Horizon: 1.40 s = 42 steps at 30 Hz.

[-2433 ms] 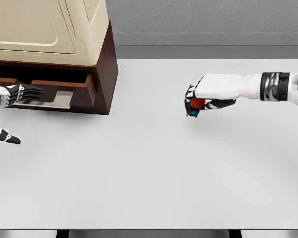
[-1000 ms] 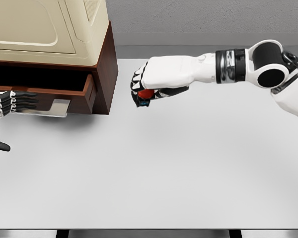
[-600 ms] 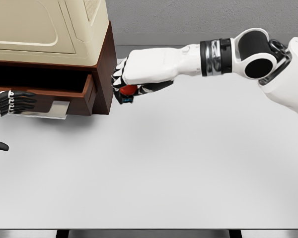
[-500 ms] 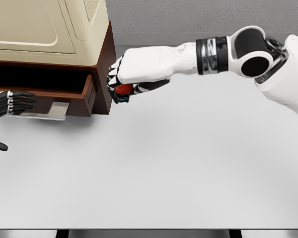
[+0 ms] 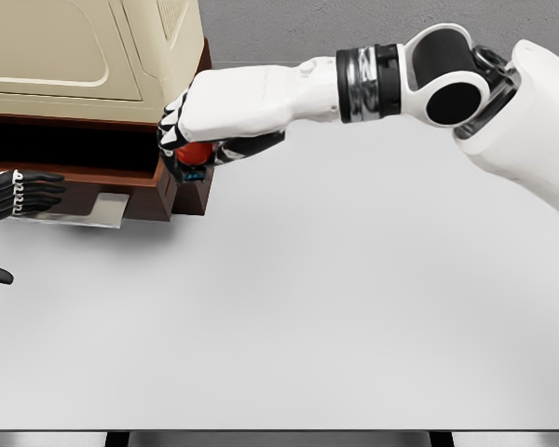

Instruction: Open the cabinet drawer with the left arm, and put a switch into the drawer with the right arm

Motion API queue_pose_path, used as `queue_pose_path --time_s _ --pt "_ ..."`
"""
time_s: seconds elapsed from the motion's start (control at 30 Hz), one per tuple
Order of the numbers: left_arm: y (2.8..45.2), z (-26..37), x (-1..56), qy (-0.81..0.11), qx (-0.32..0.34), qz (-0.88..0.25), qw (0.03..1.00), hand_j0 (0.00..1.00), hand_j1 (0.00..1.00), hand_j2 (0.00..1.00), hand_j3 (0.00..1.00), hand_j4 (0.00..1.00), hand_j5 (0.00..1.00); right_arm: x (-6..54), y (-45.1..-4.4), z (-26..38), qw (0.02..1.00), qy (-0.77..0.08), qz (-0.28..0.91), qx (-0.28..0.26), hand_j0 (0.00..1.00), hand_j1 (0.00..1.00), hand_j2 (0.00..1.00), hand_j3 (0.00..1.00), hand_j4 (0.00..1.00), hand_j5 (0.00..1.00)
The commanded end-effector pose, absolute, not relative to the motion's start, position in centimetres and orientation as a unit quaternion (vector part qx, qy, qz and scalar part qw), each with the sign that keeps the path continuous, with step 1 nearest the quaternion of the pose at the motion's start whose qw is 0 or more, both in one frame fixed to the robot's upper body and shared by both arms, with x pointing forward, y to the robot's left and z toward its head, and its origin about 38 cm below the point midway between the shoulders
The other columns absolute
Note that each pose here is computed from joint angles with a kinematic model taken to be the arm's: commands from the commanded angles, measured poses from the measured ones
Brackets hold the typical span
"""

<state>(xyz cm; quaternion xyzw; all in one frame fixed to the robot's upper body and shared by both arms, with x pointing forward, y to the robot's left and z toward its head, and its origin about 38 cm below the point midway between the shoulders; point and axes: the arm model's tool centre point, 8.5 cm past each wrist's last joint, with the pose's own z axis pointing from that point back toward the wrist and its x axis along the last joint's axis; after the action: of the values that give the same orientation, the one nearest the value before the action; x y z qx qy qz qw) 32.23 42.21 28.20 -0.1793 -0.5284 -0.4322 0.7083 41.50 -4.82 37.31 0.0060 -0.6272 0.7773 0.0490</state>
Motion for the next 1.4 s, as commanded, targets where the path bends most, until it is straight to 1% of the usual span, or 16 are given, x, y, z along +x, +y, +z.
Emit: queue_pose_path --time_s 0.0,0.43,0.53,0.97,1.2,1.37 --pt "42.9 23.2 30.1 -0.459 -0.172 -0.461 0.740 1.00 1.00 1.00 1.00 1.00 1.00 41.3 -4.0 37.4 0.053 -0.631 0.774 0.013 0.43 0.43 0.43 0.43 0.43 0.43" --pt "42.8 23.1 30.1 -0.458 -0.173 -0.460 0.740 1.00 1.00 1.00 1.00 1.00 1.00 42.5 -1.0 38.5 0.065 -0.637 0.768 0.015 0.43 0.43 0.43 0.43 0.43 0.43" --pt "42.8 23.1 30.0 -0.458 -0.173 -0.460 0.741 1.00 1.00 1.00 1.00 1.00 1.00 42.6 0.0 38.5 0.066 -0.638 0.767 0.020 0.41 0.41 0.41 0.41 0.41 0.41" --pt "42.7 23.0 30.1 -0.459 -0.176 -0.460 0.740 1.00 1.00 1.00 1.00 1.00 1.00 44.5 0.8 37.7 0.088 -0.632 0.770 0.020 0.42 0.42 0.42 0.42 0.42 0.42" --pt "42.6 22.9 30.0 -0.458 -0.177 -0.459 0.740 1.00 1.00 1.00 1.00 1.00 1.00 44.8 3.0 37.6 0.090 -0.626 0.774 0.027 0.42 0.42 0.42 0.42 0.42 0.42" --pt "42.7 22.6 30.0 -0.456 -0.178 -0.458 0.742 1.00 1.00 1.00 1.00 1.00 1.00 45.8 3.3 36.9 0.100 -0.620 0.778 0.028 0.42 0.42 0.42 0.42 0.42 0.42"
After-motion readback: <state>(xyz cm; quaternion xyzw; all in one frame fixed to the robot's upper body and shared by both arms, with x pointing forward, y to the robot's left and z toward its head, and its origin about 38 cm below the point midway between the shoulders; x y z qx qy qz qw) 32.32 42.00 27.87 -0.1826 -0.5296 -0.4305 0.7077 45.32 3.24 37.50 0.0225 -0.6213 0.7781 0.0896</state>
